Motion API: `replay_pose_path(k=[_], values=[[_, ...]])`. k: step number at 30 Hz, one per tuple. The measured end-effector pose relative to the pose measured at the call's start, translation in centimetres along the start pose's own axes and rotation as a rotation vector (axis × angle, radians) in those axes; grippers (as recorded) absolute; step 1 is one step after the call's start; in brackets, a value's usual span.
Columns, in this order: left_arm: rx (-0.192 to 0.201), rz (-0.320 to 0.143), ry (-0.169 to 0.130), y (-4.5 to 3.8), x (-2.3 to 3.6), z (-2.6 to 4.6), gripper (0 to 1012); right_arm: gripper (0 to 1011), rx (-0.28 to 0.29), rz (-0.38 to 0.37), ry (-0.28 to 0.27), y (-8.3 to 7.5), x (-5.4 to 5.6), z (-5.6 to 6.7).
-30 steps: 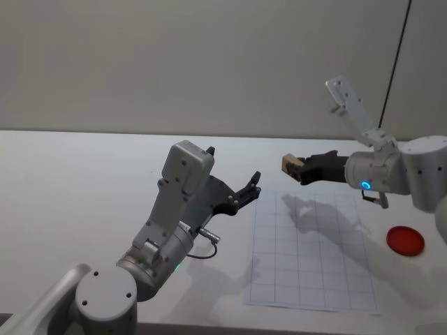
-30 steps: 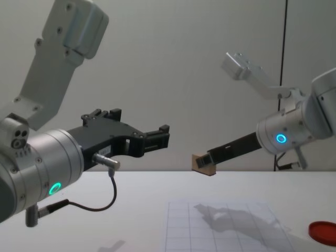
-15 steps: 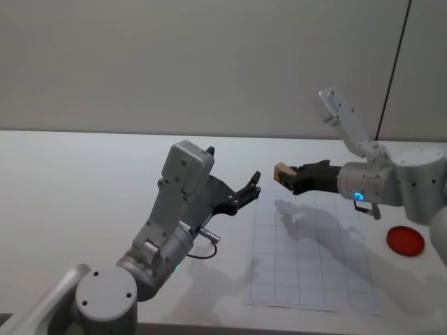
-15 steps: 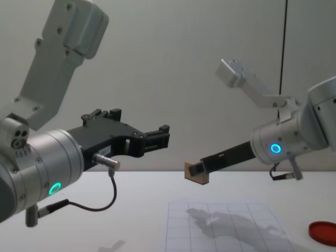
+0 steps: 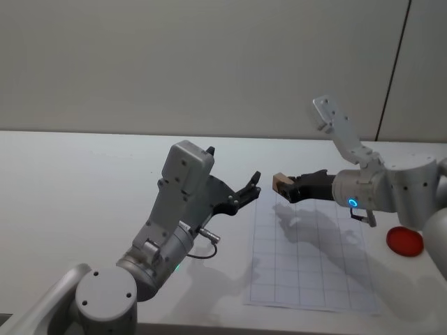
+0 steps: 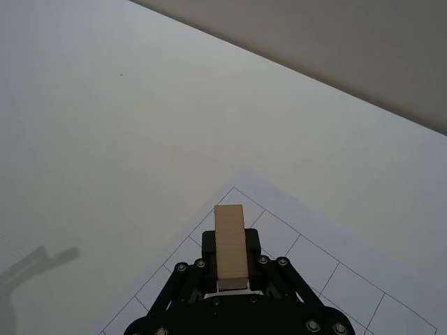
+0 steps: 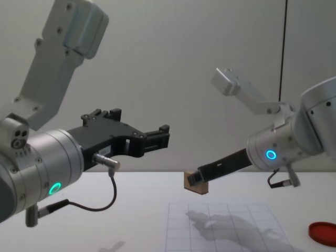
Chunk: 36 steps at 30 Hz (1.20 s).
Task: Use the one hand to pick up the stamp and affix it onto the A4 paper.
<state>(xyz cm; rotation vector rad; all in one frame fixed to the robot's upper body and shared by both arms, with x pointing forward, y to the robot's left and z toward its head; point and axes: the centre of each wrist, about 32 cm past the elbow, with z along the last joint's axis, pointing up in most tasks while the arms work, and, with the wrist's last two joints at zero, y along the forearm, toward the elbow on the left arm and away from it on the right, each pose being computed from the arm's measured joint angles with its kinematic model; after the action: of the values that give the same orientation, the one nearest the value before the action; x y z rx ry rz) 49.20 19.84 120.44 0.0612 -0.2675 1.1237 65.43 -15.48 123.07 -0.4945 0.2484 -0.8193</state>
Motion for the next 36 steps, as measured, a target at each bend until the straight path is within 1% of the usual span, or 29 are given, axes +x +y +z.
replay_pose_path(k=[7,12,22,36], values=[[0.000,0.000,0.000,0.00,0.00,0.00,1002,216,-0.012,-0.008,0.010,0.3,-0.3,-0.1],[0.000,0.000,0.000,0.00,0.00,0.00,1002,216,-0.009,-0.014,0.014,0.5,-0.2,-0.3],[0.000,0.000,0.000,0.00,0.00,0.00,1002,216,-0.003,-0.024,0.021,1.2,0.1,-0.4],[0.000,0.000,0.000,0.00,0.00,0.00,1002,216,-0.019,-0.029,0.020,2.0,0.5,-0.3]])
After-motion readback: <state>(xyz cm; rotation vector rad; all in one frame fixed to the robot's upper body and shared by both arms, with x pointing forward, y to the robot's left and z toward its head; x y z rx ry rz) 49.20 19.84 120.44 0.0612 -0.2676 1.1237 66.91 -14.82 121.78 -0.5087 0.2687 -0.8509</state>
